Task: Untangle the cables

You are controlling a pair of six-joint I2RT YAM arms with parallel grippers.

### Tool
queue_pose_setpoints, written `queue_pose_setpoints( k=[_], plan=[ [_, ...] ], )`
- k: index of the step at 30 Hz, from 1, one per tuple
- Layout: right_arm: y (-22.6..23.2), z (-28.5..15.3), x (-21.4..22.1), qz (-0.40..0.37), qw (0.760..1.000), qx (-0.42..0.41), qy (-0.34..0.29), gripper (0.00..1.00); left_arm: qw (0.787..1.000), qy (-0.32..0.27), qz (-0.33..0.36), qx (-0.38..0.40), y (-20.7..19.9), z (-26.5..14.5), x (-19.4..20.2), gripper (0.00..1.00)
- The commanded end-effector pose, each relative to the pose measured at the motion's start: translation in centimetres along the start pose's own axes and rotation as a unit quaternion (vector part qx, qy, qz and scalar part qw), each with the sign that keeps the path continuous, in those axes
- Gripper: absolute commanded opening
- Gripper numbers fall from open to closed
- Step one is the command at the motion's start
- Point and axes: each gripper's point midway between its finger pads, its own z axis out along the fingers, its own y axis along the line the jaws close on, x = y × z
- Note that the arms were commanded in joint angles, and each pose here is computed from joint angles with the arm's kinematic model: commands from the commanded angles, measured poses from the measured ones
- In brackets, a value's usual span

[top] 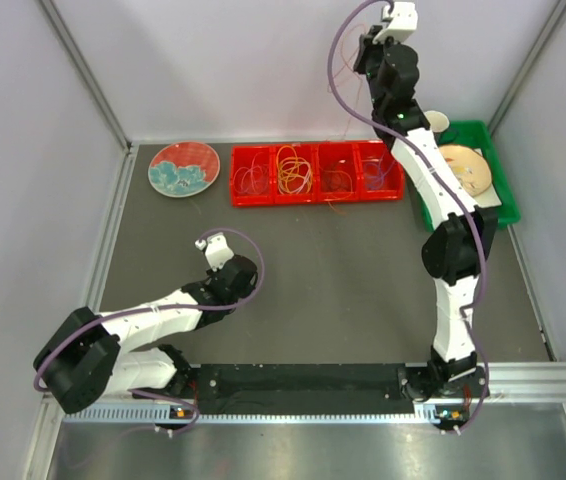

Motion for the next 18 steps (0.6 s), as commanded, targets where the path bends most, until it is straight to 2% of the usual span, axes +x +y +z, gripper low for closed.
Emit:
queue_pose_setpoints(
  k=[1,2,3,5,6,7,9,18],
  plan=[
    [-0.7,-2.3,-3.3,0.028,0.999,0.007,-0.024,0.0,1.0,-0.015,-0.013,0.003,-0.3,0.3,-0.6,0.0],
    [-0.8,-2.6,-2.8,0.032,0.999,0.007,-0.02,0.0,1.0,-0.015,-0.012,0.003,-0.3,0.3,-0.6,0.0],
    [-1.1,-3.2,-0.5,0.031,0.999,0.011,0.003,0.0,1.0,-0.015,-0.013,0.003,-0.4,0.3,-0.6,0.0],
    [-1.2,-4.3,-1.1,0.034,0.999,0.006,-0.004,0.0,1.0,-0.016,-0.013,0.003,-0.4,0.3,-0.7,0.0],
    [-1.7,-5.0,1.1,0.029,0.999,0.014,0.016,0.0,1.0,-0.016,-0.013,0.002,-0.4,0.3,-0.6,0.0],
    [-2.0,-5.5,0.5,0.029,0.999,0.018,0.012,0.0,1.0,-0.016,-0.013,0.002,-0.3,0.3,-0.6,0.0],
    [-2.4,-6.2,2.4,0.022,0.999,0.024,0.03,0.0,1.0,-0.017,-0.014,0.003,-0.4,0.3,-0.7,0.0],
    [-2.9,-7.6,8.3,0.018,0.994,0.027,0.103,0.0,1.0,-0.016,-0.013,0.003,-0.3,0.2,-0.7,0.0]
  ],
)
